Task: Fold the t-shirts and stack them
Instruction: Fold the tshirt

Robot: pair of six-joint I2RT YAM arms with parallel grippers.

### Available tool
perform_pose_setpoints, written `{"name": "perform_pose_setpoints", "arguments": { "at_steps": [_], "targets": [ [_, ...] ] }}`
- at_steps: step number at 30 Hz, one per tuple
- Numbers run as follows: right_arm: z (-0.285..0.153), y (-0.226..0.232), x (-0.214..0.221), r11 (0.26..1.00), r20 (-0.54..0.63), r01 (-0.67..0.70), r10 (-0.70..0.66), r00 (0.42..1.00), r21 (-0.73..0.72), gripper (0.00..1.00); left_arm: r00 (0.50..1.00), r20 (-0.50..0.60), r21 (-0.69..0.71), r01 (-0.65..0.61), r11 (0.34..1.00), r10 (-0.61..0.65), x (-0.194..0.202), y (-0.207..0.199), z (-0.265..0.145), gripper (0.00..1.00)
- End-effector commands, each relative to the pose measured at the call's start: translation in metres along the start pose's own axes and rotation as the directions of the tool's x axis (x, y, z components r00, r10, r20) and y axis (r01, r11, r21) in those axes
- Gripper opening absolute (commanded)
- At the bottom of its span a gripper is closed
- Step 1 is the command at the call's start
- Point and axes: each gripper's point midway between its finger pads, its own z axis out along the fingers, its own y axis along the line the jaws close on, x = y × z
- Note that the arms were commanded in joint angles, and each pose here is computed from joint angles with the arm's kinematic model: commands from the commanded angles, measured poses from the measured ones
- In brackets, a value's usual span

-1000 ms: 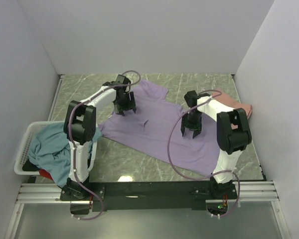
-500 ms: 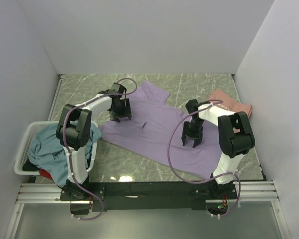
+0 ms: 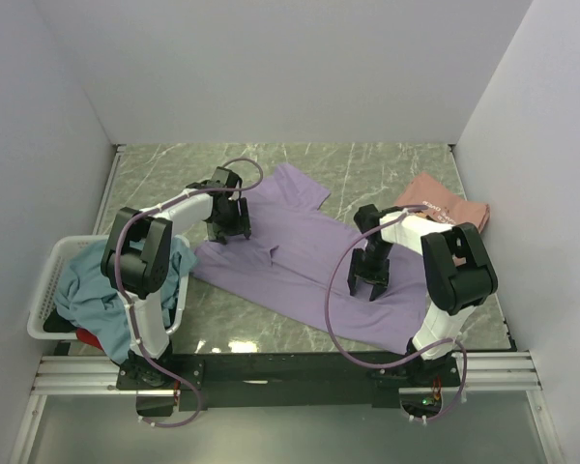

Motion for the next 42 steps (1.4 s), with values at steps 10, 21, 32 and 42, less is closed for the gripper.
{"name": "perform_pose_setpoints", "arguments": {
  "at_steps": [10, 21, 32, 42],
  "targets": [
    [-0.051, 0.009, -0.059, 1.000, 0.210, -0.011, 0.010, 0.978, 0.004, 0.63, 0.999, 0.029, 0.016, -0.032, 0.999, 0.032, -0.046, -0.023, -0.032, 0.77],
    [-0.111, -0.077, -0.120, 0.980, 0.426, -0.188, 0.200, 0.882, -0.071, 0.63, 0.984, 0.176, 0.215, -0.072, 0.974, 0.034, -0.139, -0.098, -0.040, 0.78],
    [-0.099, -0.121, -0.162, 0.967, 0.521, -0.246, 0.247, 0.817, -0.073, 0.61, 0.973, 0.229, 0.396, -0.078, 0.915, -0.016, -0.153, -0.134, -0.001, 0.77],
    [-0.061, -0.105, -0.174, 0.955, 0.404, -0.260, 0.295, 0.866, -0.141, 0.58, 0.992, 0.121, 0.312, -0.017, 0.950, -0.023, -0.115, -0.098, 0.030, 0.77]
  ]
}}
